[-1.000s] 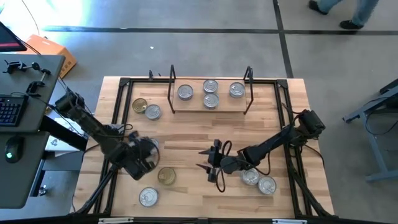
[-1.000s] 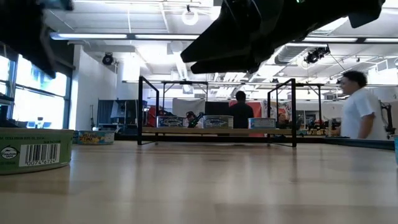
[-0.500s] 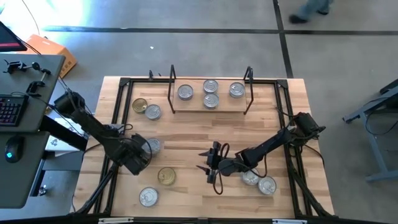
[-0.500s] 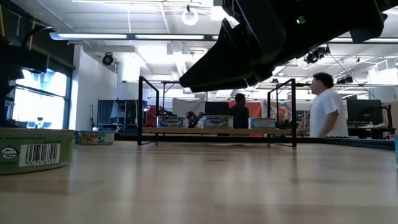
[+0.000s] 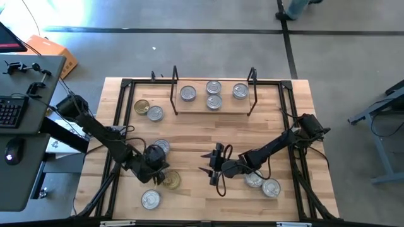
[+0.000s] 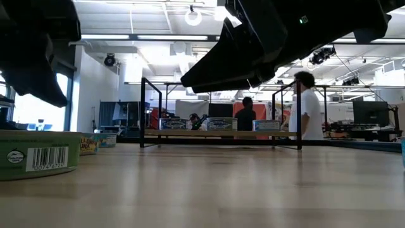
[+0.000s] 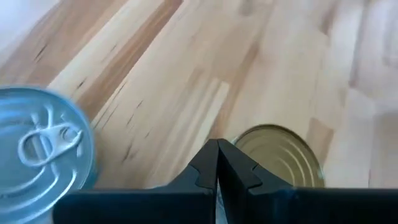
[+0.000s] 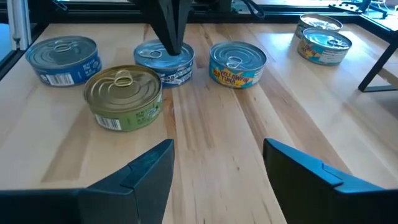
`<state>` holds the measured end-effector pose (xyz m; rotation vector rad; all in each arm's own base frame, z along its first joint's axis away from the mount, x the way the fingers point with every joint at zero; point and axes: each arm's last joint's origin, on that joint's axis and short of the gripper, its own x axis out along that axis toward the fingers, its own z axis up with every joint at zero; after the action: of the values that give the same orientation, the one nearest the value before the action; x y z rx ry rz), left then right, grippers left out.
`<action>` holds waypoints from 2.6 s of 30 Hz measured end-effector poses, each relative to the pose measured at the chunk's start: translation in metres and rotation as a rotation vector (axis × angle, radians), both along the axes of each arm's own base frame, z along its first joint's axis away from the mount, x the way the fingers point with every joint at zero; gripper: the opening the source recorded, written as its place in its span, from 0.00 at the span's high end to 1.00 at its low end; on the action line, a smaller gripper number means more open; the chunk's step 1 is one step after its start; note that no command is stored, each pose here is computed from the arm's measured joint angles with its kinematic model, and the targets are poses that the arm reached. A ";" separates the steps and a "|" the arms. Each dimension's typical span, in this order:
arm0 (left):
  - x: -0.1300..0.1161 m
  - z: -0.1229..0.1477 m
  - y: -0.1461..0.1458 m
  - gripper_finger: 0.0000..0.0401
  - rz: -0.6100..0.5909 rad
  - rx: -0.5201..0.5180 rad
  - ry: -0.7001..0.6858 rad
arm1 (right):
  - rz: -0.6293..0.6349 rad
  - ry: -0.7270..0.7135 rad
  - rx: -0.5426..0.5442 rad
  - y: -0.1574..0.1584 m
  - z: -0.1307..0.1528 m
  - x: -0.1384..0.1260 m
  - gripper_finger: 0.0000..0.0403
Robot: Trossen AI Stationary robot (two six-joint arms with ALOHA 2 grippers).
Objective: Stack canned seafood by type on shelf
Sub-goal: Adjust the blue tuna can, then put the yellow and blue tuna can on the shelf
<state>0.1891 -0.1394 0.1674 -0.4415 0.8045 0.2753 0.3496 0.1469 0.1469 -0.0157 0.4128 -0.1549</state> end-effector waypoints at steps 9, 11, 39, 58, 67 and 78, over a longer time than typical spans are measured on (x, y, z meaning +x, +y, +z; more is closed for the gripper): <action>-0.005 0.020 -0.001 1.00 0.005 0.122 0.118 | -0.001 0.019 -0.008 0.005 -0.001 -0.004 0.41; -0.005 0.022 -0.001 1.00 0.000 0.147 0.110 | -0.022 0.039 -0.022 0.007 0.004 -0.009 0.41; 0.024 0.043 0.004 1.00 0.046 0.486 -0.235 | -0.474 0.962 0.510 0.083 0.028 -0.181 0.68; 0.026 0.046 0.001 1.00 0.048 0.448 -0.267 | 0.102 0.470 0.271 0.071 0.036 -0.085 0.78; 0.027 0.046 0.000 1.00 0.049 0.437 -0.276 | 0.005 0.742 0.313 0.078 0.053 -0.116 0.78; 0.027 0.047 0.000 1.00 0.053 0.436 -0.283 | 0.003 0.722 0.094 0.078 0.026 -0.146 0.73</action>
<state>0.2164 -0.1392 0.2142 -0.0871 0.4384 0.4165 0.2032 0.2247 0.1731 0.0215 1.1404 -0.1233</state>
